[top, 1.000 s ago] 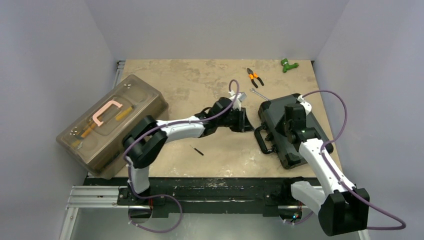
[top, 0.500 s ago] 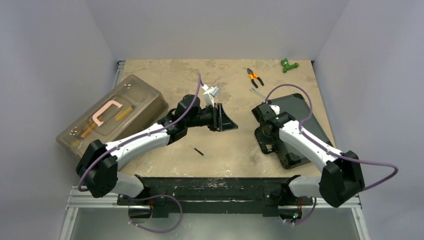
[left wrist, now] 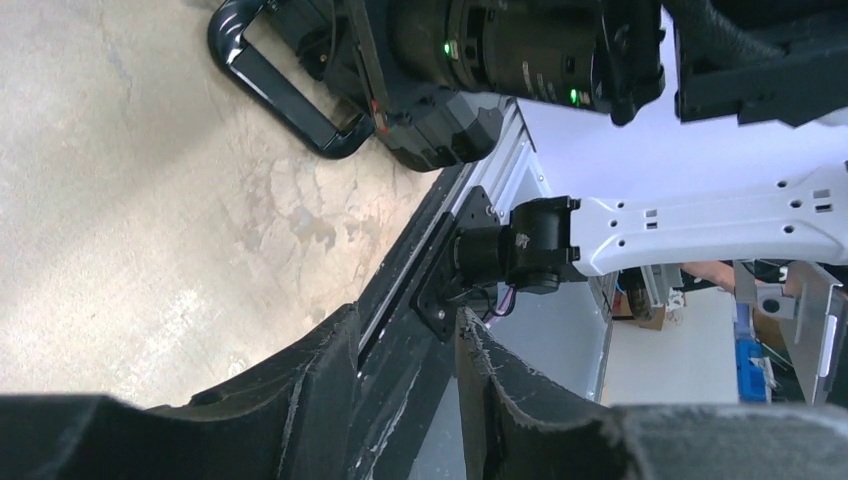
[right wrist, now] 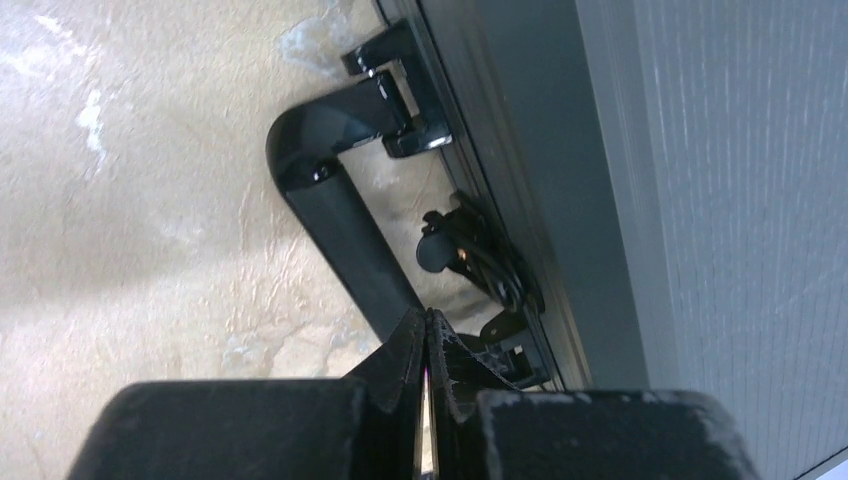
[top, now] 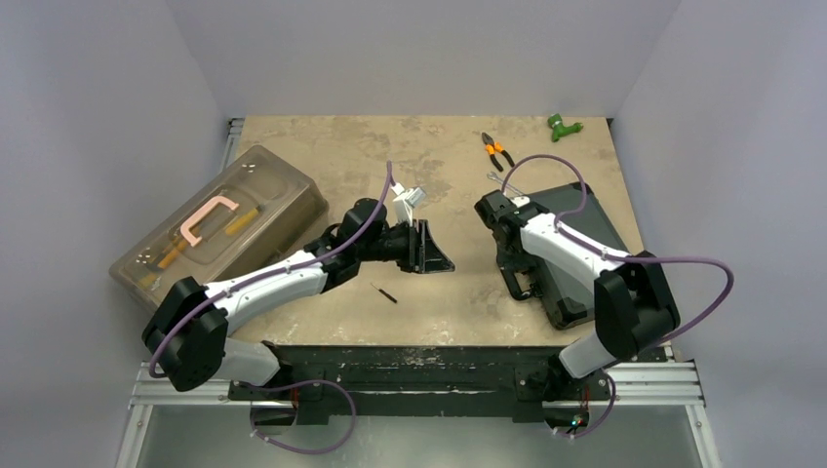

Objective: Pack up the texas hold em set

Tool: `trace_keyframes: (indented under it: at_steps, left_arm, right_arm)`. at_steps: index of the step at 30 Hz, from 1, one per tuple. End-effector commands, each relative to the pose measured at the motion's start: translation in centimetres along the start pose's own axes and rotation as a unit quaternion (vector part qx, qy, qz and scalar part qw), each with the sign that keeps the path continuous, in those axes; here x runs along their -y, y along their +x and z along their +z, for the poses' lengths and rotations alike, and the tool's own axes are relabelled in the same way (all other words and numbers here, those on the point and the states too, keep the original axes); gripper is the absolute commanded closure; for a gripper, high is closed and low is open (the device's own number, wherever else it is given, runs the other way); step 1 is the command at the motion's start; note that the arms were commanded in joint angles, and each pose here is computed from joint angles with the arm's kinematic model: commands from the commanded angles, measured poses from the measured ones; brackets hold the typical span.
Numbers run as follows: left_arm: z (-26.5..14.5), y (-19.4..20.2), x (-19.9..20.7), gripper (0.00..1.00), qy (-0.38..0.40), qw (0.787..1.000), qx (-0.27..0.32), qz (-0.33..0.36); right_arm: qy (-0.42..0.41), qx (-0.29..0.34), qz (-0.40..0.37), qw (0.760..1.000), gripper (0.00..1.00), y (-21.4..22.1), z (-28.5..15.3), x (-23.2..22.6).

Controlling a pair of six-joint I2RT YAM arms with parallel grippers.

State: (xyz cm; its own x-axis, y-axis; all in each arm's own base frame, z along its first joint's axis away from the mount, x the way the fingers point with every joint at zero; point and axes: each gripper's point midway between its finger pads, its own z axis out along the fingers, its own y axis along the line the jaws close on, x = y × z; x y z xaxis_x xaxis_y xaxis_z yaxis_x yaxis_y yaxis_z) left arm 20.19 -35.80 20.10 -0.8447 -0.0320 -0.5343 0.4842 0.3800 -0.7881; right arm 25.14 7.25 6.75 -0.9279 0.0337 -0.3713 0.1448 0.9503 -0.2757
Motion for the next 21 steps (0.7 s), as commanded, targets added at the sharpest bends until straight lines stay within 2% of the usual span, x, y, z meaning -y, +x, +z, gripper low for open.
trace_keyframes:
  at_steps: [1, 16, 21]
  left_arm:
    - [-0.9, -0.7, 1.2, 0.61, 0.025, 0.999, 0.021, 0.024]
    - [-0.8, -0.4, 0.7, 0.61, 0.029, 0.999, 0.019, 0.015]
    - [-1.1, -0.5, 0.5, 0.61, 0.026, 0.999, 0.024, 0.014]
  right_arm:
    - [0.028, 0.025, 0.005, 0.999, 1.0, -2.3, 0.6, 0.7]
    - [0.045, -0.017, 0.004, 0.999, 1.0, -1.1, 3.9, -0.1]
    - [0.087, -0.048, 0.003, 0.995, 1.0, 0.1, 5.1, 1.4]
